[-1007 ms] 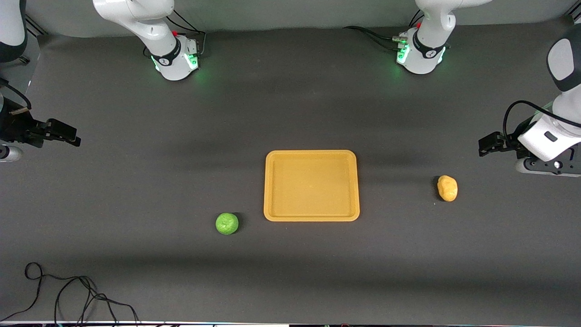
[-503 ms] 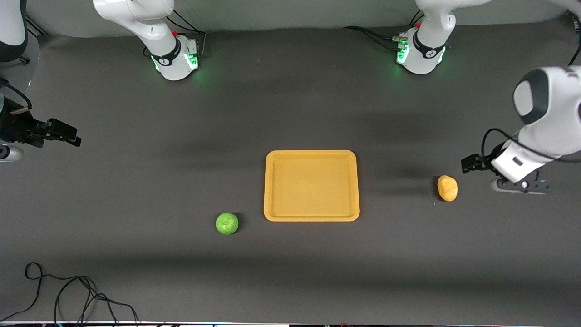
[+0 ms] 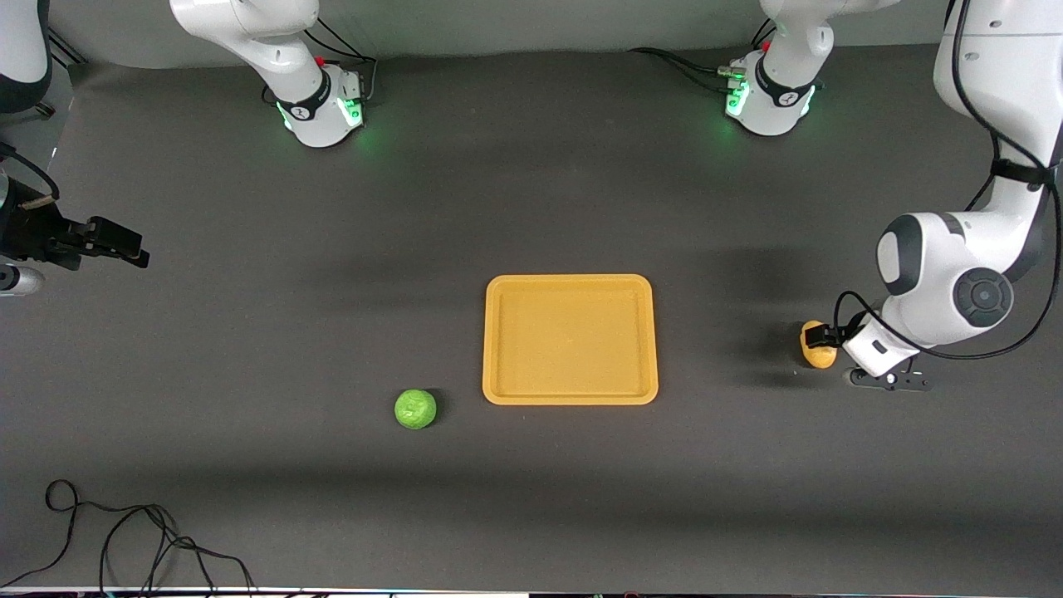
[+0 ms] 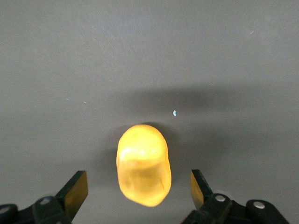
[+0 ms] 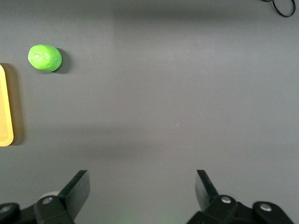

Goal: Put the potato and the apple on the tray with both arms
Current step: 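Grasp the yellow potato with the left gripper and lift it, then carry the potato onto the tray while the right gripper reaches the apple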

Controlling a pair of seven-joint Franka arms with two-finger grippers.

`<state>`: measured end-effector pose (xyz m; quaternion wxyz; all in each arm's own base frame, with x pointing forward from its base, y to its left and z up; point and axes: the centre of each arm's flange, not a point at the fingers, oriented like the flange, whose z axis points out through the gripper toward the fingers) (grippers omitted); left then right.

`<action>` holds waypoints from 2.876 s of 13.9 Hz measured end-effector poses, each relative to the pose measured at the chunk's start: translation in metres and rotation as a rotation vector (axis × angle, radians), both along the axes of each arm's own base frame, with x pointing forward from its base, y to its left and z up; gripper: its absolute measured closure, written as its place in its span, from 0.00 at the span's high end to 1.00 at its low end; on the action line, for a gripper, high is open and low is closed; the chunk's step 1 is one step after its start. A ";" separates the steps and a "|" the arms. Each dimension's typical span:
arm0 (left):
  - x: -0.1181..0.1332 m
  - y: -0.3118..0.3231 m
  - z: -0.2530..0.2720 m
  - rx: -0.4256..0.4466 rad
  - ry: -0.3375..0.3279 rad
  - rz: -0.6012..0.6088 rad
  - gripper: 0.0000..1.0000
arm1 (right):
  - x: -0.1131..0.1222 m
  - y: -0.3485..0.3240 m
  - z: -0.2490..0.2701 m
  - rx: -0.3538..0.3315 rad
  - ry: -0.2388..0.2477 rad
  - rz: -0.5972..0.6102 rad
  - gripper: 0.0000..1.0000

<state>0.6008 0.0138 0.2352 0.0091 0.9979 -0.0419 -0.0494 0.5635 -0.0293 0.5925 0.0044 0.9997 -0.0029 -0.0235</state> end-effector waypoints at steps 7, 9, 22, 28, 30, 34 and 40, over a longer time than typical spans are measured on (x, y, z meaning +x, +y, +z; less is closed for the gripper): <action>-0.008 0.009 -0.032 -0.001 0.032 0.010 0.59 | 0.000 0.000 0.000 0.000 0.000 0.001 1.00; -0.001 0.002 0.001 0.001 0.006 0.018 0.59 | 0.000 0.001 0.000 0.000 0.000 0.001 1.00; -0.021 -0.305 0.023 0.009 0.021 0.282 0.59 | 0.000 0.001 0.000 0.000 0.000 0.002 1.00; -0.046 -0.350 0.005 0.021 0.047 0.205 0.59 | 0.001 0.004 0.000 0.000 -0.002 0.007 1.00; -0.052 -0.359 0.004 0.022 0.048 0.190 0.59 | 0.003 0.011 0.002 0.001 -0.008 0.020 1.00; -0.056 -0.362 -0.016 0.032 0.068 0.186 0.59 | 0.024 0.080 0.008 0.017 -0.045 0.093 1.00; -0.045 -0.362 -0.008 0.018 0.036 0.195 1.00 | 0.063 0.250 -0.030 0.011 -0.055 0.069 1.00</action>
